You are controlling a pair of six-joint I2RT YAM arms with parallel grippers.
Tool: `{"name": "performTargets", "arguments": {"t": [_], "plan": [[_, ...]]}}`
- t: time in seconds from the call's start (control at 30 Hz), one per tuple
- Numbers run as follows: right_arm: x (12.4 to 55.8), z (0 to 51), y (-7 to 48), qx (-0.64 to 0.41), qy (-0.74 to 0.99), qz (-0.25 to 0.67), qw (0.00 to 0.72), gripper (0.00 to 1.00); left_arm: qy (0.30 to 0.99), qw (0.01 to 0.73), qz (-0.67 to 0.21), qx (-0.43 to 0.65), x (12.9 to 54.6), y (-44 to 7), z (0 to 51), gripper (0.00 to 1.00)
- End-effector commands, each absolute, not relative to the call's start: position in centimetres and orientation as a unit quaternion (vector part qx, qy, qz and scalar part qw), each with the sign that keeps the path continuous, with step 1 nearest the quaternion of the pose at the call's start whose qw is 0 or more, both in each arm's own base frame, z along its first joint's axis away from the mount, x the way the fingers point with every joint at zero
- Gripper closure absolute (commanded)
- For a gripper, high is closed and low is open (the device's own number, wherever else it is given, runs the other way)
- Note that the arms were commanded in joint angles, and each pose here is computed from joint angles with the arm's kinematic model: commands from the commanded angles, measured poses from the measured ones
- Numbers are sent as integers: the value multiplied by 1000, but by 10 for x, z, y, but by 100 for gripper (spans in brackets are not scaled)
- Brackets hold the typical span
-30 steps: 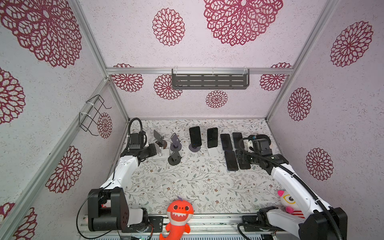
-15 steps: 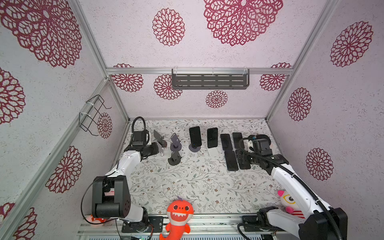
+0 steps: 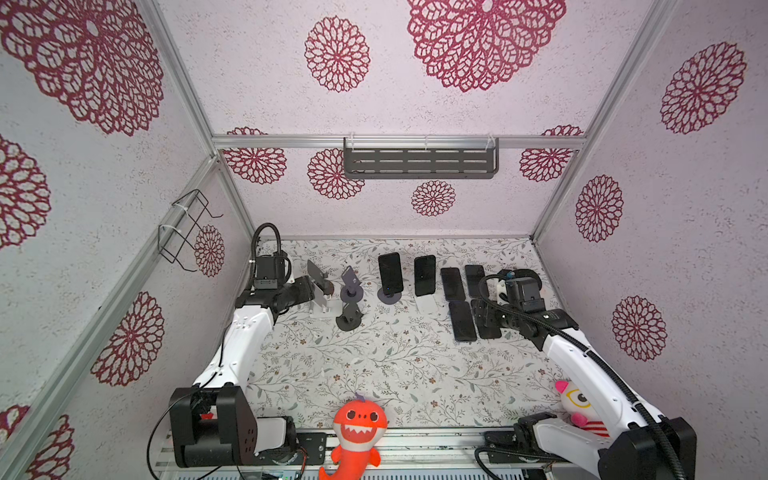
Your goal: Remove the phone from the phone stand
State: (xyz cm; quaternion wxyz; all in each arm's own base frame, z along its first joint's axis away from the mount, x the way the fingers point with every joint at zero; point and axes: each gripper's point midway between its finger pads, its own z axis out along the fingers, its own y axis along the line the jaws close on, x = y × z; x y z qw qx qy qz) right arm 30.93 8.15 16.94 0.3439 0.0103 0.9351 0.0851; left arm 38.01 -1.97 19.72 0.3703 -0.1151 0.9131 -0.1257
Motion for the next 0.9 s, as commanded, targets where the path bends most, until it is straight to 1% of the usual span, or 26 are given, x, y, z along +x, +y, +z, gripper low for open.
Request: {"name": "performTargets", "arguments": {"t": [0.0,0.17,0.3,0.4,0.47,0.57,0.63,0.77,0.87], "plan": [[321,200,92,30,910,103,401,10,899,402,-138,-103,379,-25,240,37],[332,219,122,12,896,108,431,10,889,425,-162,-56,392,-38,300,36],[347,227,151,-1,884,127,449,9,879,422,-219,-23,410,-58,323,35],[363,228,169,-4,878,134,459,7,880,400,-254,-14,422,-70,316,35],[374,226,179,-4,876,138,462,7,881,390,-268,-21,426,-73,302,35],[390,223,191,-1,874,139,465,3,873,393,-286,-44,429,-71,282,35],[399,219,196,0,873,139,467,2,873,397,-279,-44,427,-68,277,35],[413,206,206,2,876,135,464,2,889,395,-228,-42,423,-53,273,34],[421,199,212,4,876,137,462,2,884,403,-235,-43,423,-50,275,34]]}}
